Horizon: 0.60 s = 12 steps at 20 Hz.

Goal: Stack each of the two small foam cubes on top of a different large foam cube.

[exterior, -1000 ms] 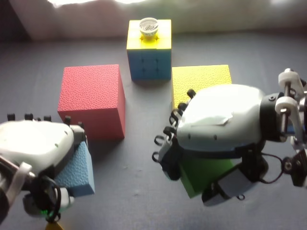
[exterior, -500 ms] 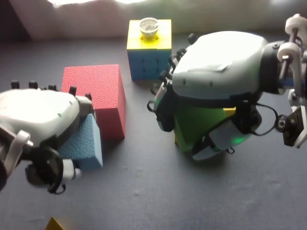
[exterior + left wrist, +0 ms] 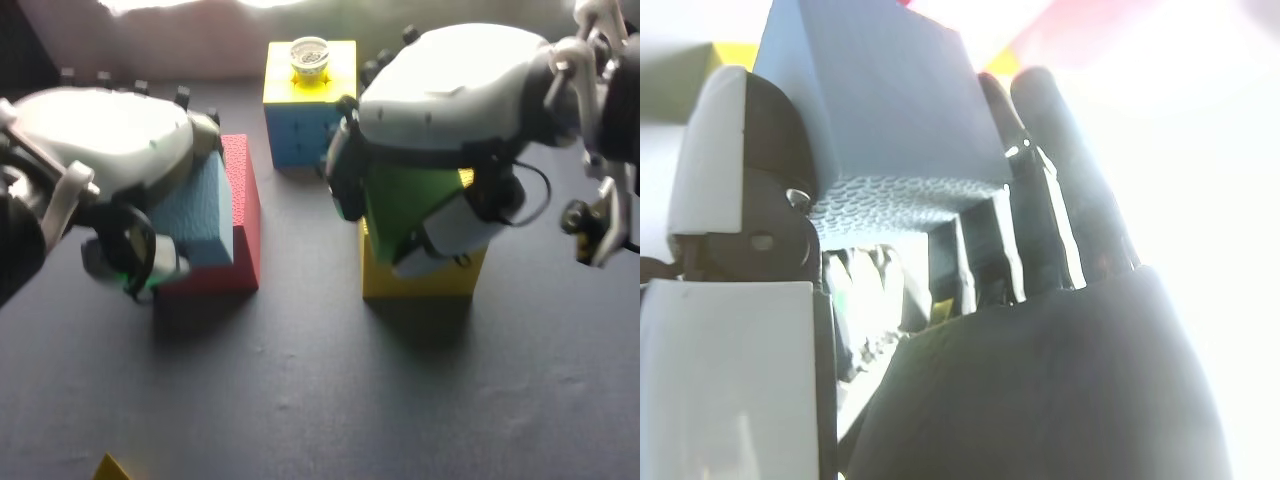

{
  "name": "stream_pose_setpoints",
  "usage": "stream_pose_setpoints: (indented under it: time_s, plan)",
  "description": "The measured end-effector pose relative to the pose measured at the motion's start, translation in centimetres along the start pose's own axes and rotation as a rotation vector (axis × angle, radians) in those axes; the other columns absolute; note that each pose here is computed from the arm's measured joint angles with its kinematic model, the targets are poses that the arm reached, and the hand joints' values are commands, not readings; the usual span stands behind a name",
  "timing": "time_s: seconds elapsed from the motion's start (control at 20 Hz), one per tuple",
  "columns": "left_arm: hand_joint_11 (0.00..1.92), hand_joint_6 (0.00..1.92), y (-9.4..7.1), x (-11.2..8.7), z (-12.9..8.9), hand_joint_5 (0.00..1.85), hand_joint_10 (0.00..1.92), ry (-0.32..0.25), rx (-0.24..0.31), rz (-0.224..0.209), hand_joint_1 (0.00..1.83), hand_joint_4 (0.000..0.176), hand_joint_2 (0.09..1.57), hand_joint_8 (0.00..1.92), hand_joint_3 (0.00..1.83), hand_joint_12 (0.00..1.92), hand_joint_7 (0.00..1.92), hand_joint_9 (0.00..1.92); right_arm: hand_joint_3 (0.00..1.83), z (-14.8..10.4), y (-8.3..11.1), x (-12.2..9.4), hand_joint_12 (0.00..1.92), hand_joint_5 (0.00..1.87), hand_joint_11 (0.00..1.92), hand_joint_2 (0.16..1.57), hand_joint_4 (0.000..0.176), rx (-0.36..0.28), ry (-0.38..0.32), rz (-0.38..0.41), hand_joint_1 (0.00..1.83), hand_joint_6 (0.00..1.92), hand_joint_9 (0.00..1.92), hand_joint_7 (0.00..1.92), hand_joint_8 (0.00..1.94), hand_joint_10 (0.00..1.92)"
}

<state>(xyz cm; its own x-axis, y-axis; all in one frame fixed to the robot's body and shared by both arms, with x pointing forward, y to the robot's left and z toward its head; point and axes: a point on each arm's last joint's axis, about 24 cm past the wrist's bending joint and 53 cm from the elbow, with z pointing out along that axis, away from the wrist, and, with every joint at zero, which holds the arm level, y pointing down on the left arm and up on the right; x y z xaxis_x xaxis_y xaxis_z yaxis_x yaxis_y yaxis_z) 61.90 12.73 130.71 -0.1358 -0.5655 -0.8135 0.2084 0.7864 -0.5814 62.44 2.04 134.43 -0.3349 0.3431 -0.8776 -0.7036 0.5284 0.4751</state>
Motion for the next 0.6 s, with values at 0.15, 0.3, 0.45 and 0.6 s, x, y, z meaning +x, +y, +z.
stream_pose_setpoints:
  time_s: [0.15,0.3,0.45,0.6]
  plan:
    - [0.25,1.22,-0.3,-0.6,0.1,0.72,1.48,-0.03,0.004,0.025,1.16,0.0,1.28,1.7,0.0,1.66,0.65,0.45,0.0,1.4,-1.0,-0.5,1.44,1.03,0.58,1.09,0.0,0.031,-0.014,0.041,1.26,0.73,0.88,1.05,1.08,0.93]
    - [0.27,1.21,1.6,3.5,1.6,0.72,1.47,0.117,-0.022,-0.043,1.17,0.0,1.27,1.66,0.0,1.67,0.69,0.49,0.0,1.9,-2.2,-1.0,1.44,1.03,0.58,1.1,0.0,0.064,-0.029,0.061,1.25,0.76,0.87,1.01,1.12,0.96]
    - [0.27,1.2,-0.2,4.0,1.2,0.73,1.46,0.125,0.058,-0.013,1.17,0.0,1.27,1.63,0.0,1.69,0.7,0.51,0.0,2.3,-3.3,-1.6,1.45,1.03,0.6,1.09,0.0,0.093,-0.045,0.082,1.24,0.8,0.9,1.05,1.02,0.89]
    - [0.29,1.2,0.0,3.8,1.7,0.72,1.47,0.136,0.068,-0.023,1.18,0.0,1.27,1.65,0.0,1.66,0.7,0.51,0.0,2.3,-3.4,-1.7,1.42,1.04,0.6,1.1,0.0,0.094,-0.048,0.105,1.23,0.8,0.92,1.03,1.04,0.88]
